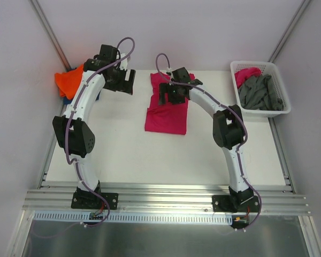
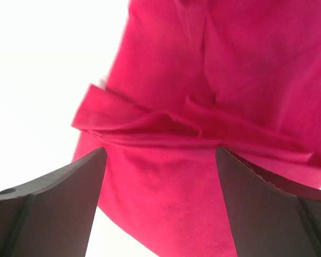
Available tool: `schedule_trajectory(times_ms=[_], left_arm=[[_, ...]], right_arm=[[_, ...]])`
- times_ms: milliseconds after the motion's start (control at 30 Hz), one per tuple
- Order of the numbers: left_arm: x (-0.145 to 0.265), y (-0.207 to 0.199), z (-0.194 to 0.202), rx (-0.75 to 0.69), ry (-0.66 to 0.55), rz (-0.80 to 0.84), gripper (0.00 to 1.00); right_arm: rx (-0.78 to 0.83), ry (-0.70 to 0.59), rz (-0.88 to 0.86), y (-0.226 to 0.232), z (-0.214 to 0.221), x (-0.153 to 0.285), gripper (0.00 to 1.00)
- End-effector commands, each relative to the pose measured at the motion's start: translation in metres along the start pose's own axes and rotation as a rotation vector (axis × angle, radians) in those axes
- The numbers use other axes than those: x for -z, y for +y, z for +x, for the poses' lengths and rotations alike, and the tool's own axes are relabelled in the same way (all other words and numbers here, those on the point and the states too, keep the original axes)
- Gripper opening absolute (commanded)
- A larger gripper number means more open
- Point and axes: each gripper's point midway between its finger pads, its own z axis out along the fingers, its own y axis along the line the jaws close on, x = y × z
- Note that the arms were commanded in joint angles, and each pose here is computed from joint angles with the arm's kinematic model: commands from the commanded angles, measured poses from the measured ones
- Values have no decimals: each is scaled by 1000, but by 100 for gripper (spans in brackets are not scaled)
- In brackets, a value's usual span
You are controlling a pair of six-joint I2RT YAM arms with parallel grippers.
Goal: Fold and stack the t-shirts
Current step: Fold the tshirt
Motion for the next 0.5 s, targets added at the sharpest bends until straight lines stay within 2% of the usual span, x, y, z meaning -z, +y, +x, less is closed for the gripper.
schedule_trajectory(times_ms=[0,200,367,467], left_arm=[[18,-1,0,21,-23,-1,85],[19,-1,8,20,-8,-4,85],[26,3,10,8,-16,-27,85],[26,4,10,11,-16,-35,85]], right_arm=[[30,-132,4,3,-48,15,87],[54,-165,17,-3,-62,13,88],[19,-140,-86,28,-52,32,88],[-13,-83,-131,44,-31,33,88]])
